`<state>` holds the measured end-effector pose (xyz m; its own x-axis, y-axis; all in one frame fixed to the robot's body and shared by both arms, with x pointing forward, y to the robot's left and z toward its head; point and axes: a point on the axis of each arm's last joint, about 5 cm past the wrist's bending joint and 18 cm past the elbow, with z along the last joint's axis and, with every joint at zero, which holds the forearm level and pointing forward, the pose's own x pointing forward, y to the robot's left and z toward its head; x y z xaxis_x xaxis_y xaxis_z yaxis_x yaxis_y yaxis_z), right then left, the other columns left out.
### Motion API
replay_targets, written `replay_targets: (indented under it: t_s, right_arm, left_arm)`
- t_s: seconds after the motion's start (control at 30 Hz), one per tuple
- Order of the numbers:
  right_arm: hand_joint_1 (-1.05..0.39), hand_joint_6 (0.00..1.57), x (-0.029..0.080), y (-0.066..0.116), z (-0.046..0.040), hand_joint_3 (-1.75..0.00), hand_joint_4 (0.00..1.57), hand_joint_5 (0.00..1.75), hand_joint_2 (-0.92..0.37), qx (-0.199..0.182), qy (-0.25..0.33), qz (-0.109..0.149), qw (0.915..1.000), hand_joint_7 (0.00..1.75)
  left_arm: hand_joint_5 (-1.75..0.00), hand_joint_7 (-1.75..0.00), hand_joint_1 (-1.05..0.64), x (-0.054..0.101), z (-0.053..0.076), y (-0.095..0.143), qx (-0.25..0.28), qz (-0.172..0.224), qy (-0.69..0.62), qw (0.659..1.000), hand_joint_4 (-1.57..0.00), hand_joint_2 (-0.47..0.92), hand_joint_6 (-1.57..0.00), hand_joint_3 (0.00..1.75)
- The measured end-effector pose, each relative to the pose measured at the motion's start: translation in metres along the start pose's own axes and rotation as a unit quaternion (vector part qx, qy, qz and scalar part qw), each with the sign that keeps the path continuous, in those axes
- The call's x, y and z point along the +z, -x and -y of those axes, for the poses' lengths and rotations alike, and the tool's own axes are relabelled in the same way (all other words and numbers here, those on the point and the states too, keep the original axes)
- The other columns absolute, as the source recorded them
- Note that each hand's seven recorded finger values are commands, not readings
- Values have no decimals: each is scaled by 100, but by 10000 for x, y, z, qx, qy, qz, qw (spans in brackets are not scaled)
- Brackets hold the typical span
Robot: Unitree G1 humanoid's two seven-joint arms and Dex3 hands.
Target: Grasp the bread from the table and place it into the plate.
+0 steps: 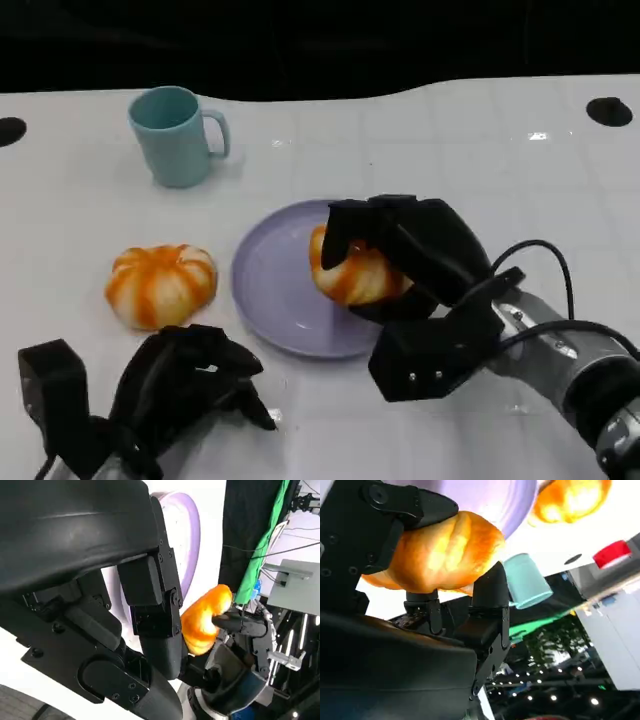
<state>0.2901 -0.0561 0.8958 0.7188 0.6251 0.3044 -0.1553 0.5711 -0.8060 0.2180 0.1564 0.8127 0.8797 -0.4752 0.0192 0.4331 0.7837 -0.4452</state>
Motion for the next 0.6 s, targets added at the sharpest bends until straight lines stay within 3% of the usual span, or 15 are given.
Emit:
replay_targets:
  t_s: [0.07, 0.13, 0.17, 0.3, 0.6]
  right_arm:
    - [-31, 71, -9, -16, 14, -42, 63, 80, -73, 101, 46, -69, 9999, 27]
    - [-42, 59, -19, -18, 20, -18, 51, 48, -88, 274, 43, -123, 9995, 8]
    - [-46, 54, -23, -17, 20, -15, 45, 41, -90, 383, 53, -158, 9991, 4]
    - [-57, 38, -49, -6, 35, -14, 26, 29, -92, 636, 125, -268, 9975, 0]
    - [-74, 19, -88, -28, 129, -23, 2, 19, -92, 1123, 277, -500, 9920, 0]
  left_arm:
    - [-58, -19, -105, 0, 1, 0, -2, -3, -2, 10000, -157, 72, -157, 0]
    - [-58, -19, -105, 0, 0, 0, -2, -3, -3, 10000, -157, 72, -157, 0]
    - [-58, -19, -105, 0, 0, 0, -2, -3, -3, 10000, -157, 72, -157, 0]
    - [-58, -19, -105, 0, 0, 0, 0, -1, -2, 10000, -157, 72, -157, 0]
    - [-57, -19, -105, 1, -1, 1, 1, 4, -8, 10000, -157, 72, -157, 0]
